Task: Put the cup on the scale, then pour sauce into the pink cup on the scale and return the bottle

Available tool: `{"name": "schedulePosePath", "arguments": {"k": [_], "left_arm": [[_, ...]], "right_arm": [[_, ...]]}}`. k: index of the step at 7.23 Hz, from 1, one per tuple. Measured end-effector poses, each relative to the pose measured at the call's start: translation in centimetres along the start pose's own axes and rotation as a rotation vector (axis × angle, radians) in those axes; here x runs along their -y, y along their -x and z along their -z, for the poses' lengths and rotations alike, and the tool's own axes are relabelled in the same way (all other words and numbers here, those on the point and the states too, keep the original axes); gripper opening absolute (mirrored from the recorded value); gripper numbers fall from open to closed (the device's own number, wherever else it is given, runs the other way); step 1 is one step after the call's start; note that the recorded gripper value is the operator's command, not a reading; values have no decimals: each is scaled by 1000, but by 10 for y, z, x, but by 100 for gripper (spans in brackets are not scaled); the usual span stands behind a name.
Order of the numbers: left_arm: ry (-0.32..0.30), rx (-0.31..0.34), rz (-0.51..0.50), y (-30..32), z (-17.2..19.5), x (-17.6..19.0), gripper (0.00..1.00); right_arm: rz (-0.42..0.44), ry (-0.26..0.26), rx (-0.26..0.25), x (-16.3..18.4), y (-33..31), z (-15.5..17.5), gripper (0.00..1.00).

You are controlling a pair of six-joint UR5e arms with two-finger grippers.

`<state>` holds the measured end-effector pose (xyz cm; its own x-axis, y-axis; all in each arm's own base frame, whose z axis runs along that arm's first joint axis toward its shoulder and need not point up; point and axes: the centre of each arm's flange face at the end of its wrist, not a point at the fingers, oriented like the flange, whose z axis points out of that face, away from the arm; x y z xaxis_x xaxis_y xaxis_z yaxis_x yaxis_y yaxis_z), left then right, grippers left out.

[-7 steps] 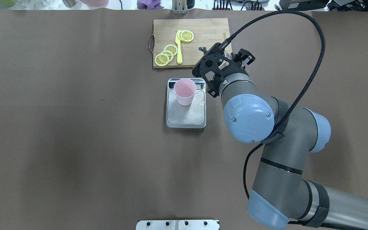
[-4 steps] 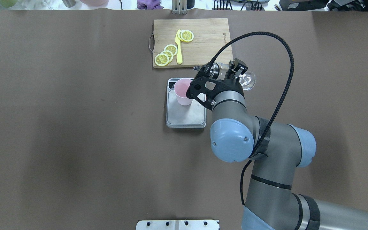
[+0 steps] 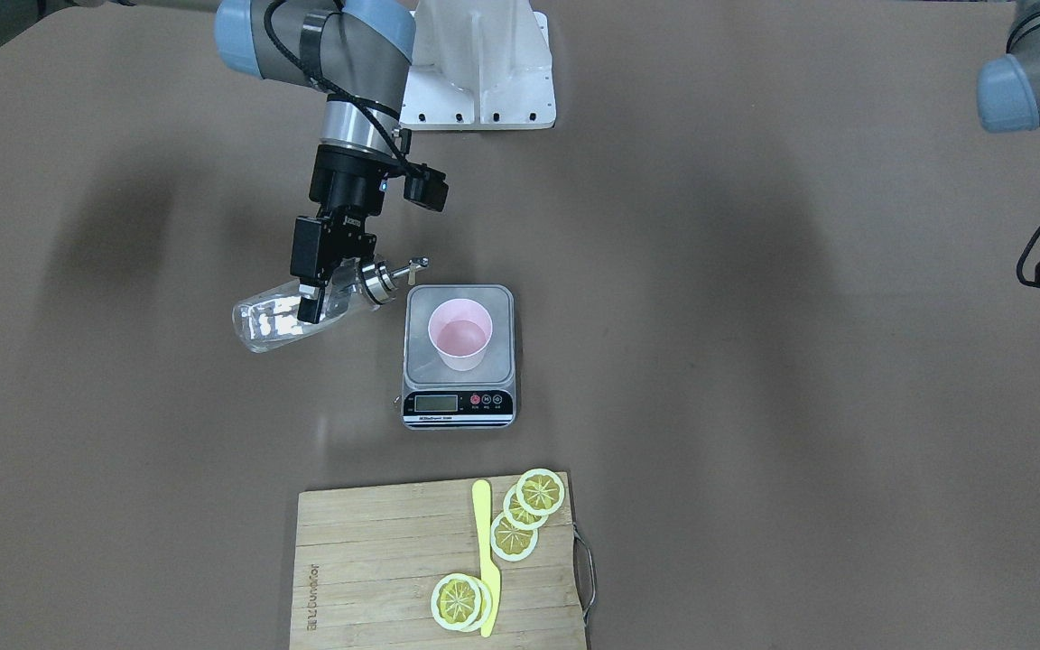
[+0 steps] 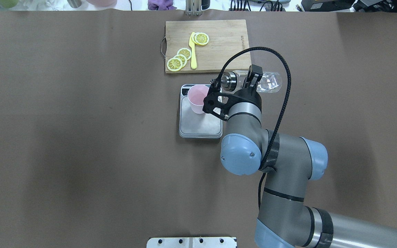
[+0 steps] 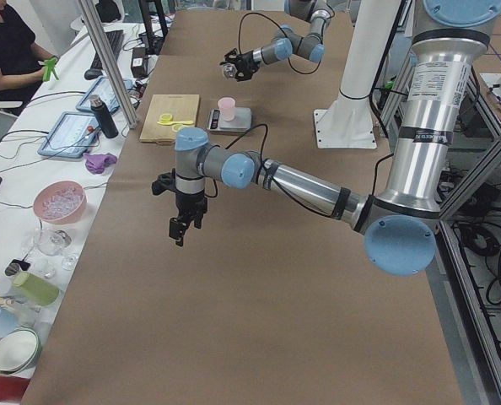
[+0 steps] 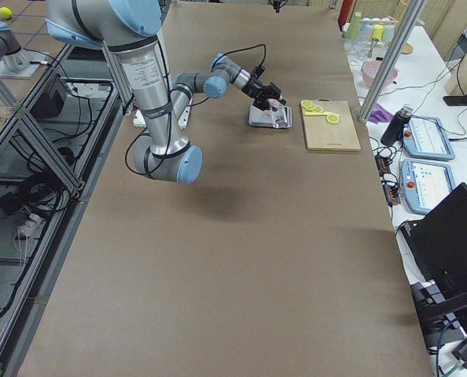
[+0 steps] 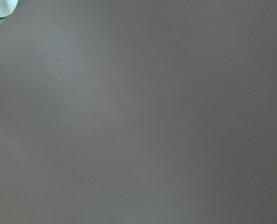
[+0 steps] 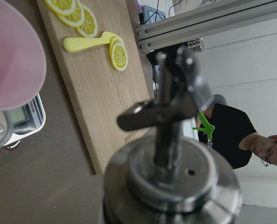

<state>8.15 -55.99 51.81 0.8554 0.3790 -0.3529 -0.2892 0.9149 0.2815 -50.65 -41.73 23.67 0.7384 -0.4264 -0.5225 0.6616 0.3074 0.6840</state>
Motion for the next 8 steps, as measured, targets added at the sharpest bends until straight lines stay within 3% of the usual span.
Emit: {"name": "schedulePosePath", "arguments": {"k": [5, 8], "left_arm": [[15, 0, 1, 3, -7, -1, 99], [20, 1, 3, 4, -10, -2, 99]], "right_arm": [[227, 39, -72, 2, 23, -18, 0], [312, 63, -87, 21, 28, -29, 0]]}}
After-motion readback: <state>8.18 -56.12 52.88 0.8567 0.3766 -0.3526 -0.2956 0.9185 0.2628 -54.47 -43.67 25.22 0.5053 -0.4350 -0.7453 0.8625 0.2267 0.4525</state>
